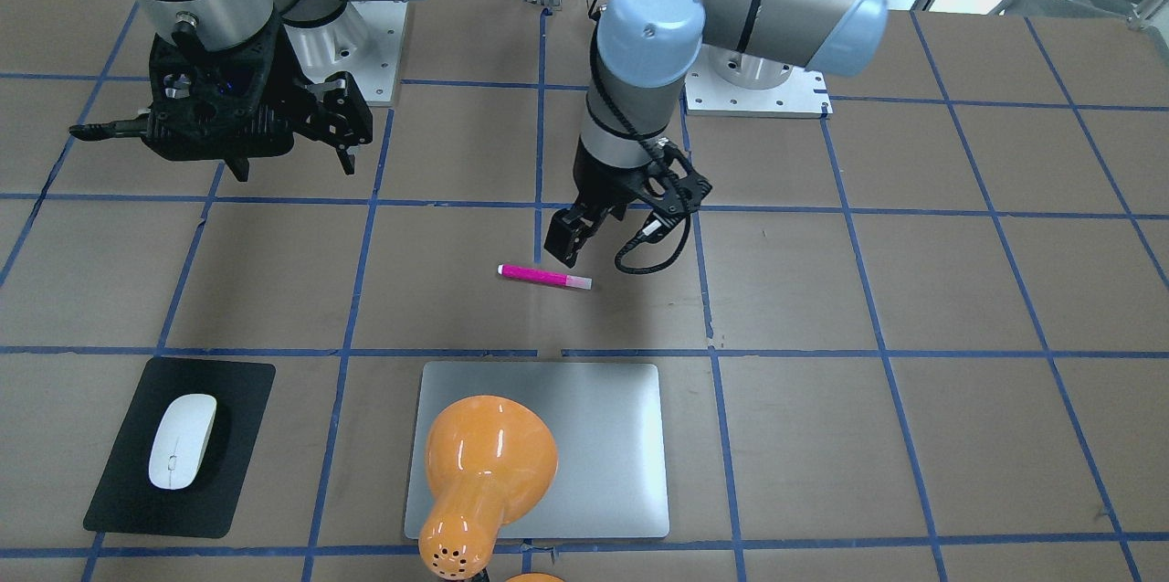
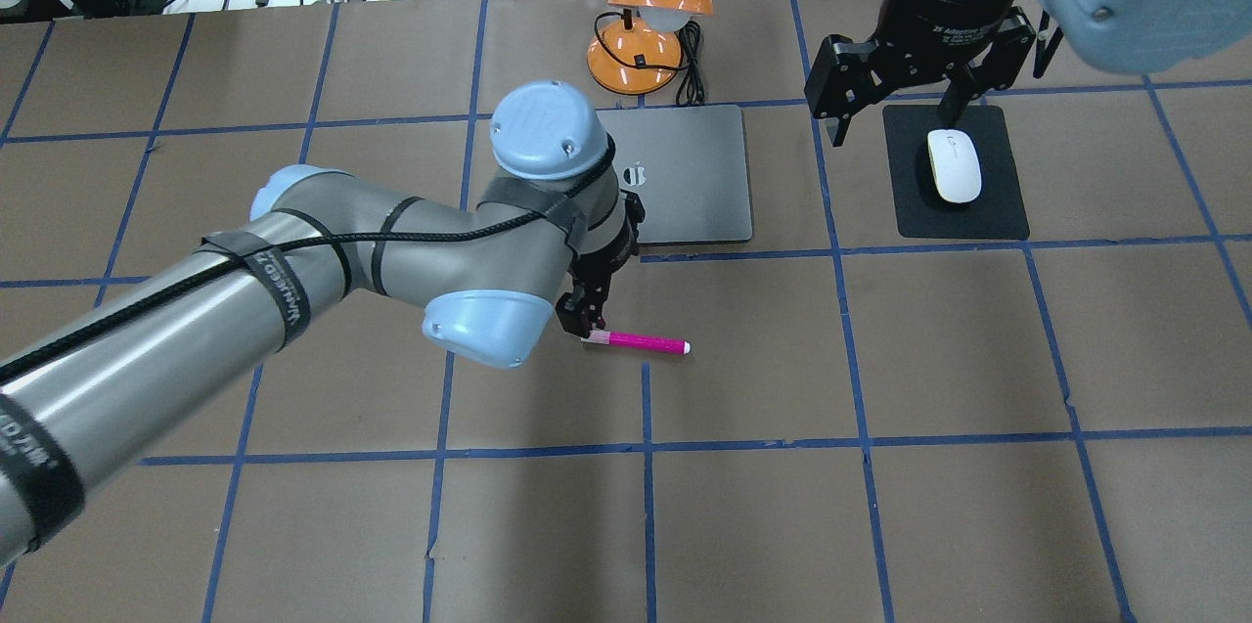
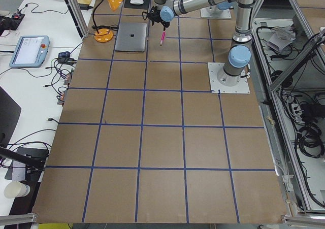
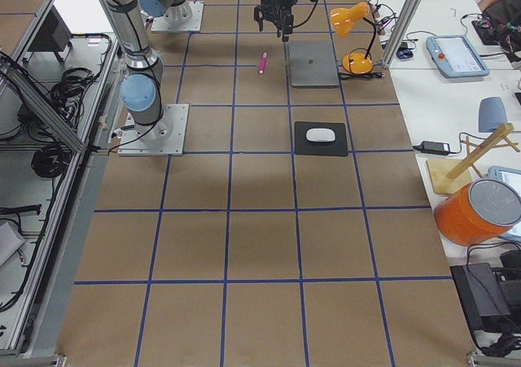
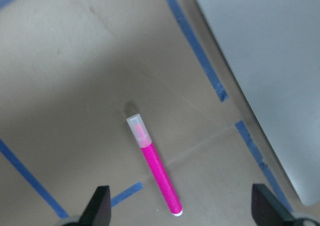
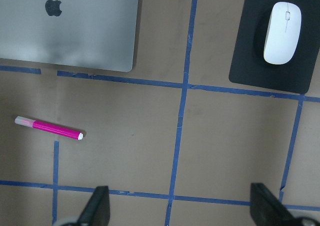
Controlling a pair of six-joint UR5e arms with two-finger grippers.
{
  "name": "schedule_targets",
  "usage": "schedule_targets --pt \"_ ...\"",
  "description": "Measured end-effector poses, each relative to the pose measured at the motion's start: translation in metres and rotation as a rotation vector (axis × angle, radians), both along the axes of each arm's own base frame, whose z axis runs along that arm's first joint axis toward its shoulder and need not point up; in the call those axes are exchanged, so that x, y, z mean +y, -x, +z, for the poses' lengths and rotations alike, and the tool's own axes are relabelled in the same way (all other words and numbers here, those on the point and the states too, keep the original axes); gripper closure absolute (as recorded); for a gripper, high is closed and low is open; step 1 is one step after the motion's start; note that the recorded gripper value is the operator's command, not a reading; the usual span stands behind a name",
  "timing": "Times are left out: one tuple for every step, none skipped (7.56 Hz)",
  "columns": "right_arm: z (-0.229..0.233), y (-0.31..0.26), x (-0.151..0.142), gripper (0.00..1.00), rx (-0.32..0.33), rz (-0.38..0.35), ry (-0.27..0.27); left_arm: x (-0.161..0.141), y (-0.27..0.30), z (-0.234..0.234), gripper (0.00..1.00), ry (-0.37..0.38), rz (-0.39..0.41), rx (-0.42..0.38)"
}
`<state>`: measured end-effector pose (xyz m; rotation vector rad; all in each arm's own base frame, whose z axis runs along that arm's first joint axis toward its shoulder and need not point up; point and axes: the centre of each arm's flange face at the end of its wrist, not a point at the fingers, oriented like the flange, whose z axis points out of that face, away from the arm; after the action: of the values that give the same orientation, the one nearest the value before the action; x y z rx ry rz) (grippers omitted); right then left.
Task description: Place pen and mouse around notebook
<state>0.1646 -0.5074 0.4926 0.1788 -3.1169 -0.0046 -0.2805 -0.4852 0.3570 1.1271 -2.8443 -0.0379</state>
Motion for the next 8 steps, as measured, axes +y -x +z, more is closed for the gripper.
schedule_targets --pt "-0.001 0.000 0.000 0.00 0.001 0.001 -0.002 -0.010 -0.031 0.045 0.00 -0.014 -0.155 -0.012" --pt "-0.003 0.000 0.000 0.00 0.002 0.002 -0.008 -0.015 -0.067 0.086 0.00 -0.014 -0.296 -0.033" --pt "-0.006 0.003 -0.001 0.00 0.004 0.001 -0.014 -0.016 -0.101 0.113 0.00 0.002 -0.418 -0.063" --pt "-0.008 0.006 -0.001 0.00 0.004 -0.001 -0.021 -0.016 -0.126 0.129 0.00 0.020 -0.518 -0.088" --pt "-0.008 0.006 -0.001 0.00 0.005 0.000 -0.024 -0.018 -0.139 0.135 0.00 0.032 -0.569 -0.101" --pt "-0.006 0.006 0.000 0.00 0.007 0.001 -0.019 -0.023 -0.144 0.136 0.00 0.050 -0.586 -0.107" --pt "-0.003 0.006 0.000 0.00 0.009 0.003 -0.010 -0.029 -0.146 0.136 0.00 0.070 -0.593 -0.110" --pt "-0.003 0.005 0.000 0.00 0.007 0.004 -0.009 -0.031 -0.146 0.136 0.00 0.081 -0.596 -0.111"
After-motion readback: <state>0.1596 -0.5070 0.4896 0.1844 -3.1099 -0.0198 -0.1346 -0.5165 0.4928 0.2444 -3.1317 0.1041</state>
